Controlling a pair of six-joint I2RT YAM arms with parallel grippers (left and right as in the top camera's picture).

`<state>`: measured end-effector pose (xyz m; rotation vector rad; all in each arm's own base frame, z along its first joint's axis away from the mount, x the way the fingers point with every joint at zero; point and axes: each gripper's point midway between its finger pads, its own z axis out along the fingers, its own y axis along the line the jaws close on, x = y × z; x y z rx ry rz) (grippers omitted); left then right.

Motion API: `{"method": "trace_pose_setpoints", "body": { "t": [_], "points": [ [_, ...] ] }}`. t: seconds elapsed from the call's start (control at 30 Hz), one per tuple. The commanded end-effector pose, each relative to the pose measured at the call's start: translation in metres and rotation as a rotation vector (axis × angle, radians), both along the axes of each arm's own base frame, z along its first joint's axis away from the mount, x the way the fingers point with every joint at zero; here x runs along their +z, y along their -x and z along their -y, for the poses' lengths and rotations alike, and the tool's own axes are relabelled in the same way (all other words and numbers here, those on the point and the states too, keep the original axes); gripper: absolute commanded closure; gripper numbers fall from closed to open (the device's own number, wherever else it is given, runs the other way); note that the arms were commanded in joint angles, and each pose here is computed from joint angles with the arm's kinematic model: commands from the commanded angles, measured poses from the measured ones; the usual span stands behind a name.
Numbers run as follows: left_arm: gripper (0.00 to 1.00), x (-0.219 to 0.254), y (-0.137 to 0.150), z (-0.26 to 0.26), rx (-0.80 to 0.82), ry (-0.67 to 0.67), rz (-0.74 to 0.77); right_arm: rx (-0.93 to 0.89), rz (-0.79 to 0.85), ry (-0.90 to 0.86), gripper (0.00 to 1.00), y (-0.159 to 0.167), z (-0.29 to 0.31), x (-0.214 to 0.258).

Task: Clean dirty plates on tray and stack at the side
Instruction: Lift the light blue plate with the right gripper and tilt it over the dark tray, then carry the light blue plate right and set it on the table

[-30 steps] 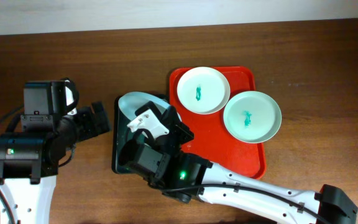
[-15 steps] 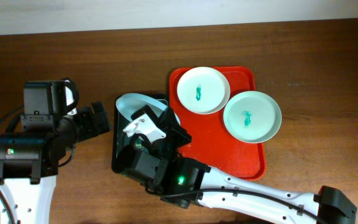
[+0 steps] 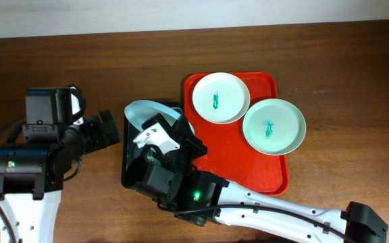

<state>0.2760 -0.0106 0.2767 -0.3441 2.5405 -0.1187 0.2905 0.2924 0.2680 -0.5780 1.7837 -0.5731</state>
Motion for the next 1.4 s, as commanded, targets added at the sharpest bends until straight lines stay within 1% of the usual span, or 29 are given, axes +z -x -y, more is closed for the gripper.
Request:
{"method": "trace_pose_setpoints", "body": {
  "t": [0.0, 0.1, 0.17, 0.27, 0.33, 0.43, 0.5, 0.6, 0.67, 0.77, 0.8, 0.87, 0.97, 1.13, 1.23, 1.3, 1.37],
  "points": [
    [0.01, 0.005, 0.0, -0.003, -0.004, -0.014, 0.016, -0.02, 0.031, -0.027, 0.96, 0.0, 0.001, 0.013],
    [0.01, 0.005, 0.0, -0.003, -0.004, -0.013, 0.016, -0.03, 0.033, -0.067, 0.96, 0.0, 0.001, 0.012],
    [0.01, 0.005, 0.0, -0.003, -0.004, -0.014, 0.016, -0.02, -0.025, -0.119, 0.96, 0.002, 0.001, -0.002],
    [0.01, 0.005, 0.0, -0.003, -0.004, -0.013, 0.016, -0.055, -0.264, -0.292, 0.96, 0.005, 0.01, -0.049],
    [0.0, 0.005, 0.0, -0.003, -0.004, -0.014, 0.016, -0.121, -0.55, -0.481, 0.96, 0.011, 0.018, -0.088],
    [0.01, 0.005, 0.0, -0.003, -0.004, -0.013, 0.016, -0.13, -0.777, -0.649, 0.96, 0.008, 0.029, -0.096],
    [0.0, 0.005, 0.0, -0.003, -0.004, -0.014, 0.016, -0.098, -0.875, -0.793, 0.96, 0.0, 0.044, -0.08],
    [0.01, 0.005, 0.0, -0.003, -0.004, -0.014, 0.016, -0.061, -0.878, -0.968, 0.96, -0.017, 0.085, -0.043],
    [0.01, 0.005, 0.0, -0.003, -0.004, -0.014, 0.016, -0.138, -0.828, -1.055, 0.96, -0.025, 0.129, -0.028],
    [0.01, 0.005, 0.0, -0.003, -0.004, -0.014, 0.016, -0.36, -0.727, -1.119, 0.96, -0.025, 0.223, -0.022],
    [0.01, 0.005, 0.0, -0.003, -0.004, -0.014, 0.016, -0.458, -0.707, -1.132, 0.96, -0.02, 0.257, -0.027],
    [0.01, 0.005, 0.0, -0.003, -0.004, -0.014, 0.016, -0.58, -0.689, -1.146, 0.96, -0.011, 0.298, -0.035],
    [0.01, 0.005, 0.0, -0.003, -0.004, -0.013, 0.016, -0.833, -0.651, -1.208, 0.96, 0.009, 0.377, -0.055],
    [0.01, 0.005, 0.0, -0.003, -0.004, -0.013, 0.016, -1.142, -0.589, -1.34, 0.96, 0.039, 0.469, -0.092],
    [0.01, 0.005, 0.0, -0.003, -0.004, -0.013, 0.016, -1.266, -0.607, -1.409, 0.96, 0.053, 0.503, -0.123],
    [0.01, 0.005, 0.0, -0.003, -0.004, -0.014, 0.016, -1.327, -0.694, -1.447, 0.96, 0.058, 0.51, -0.154],
    [0.01, 0.005, 0.0, -0.003, -0.004, -0.014, 0.016, -1.341, -0.769, -1.452, 0.96, 0.056, 0.511, -0.176]
  ]
}}
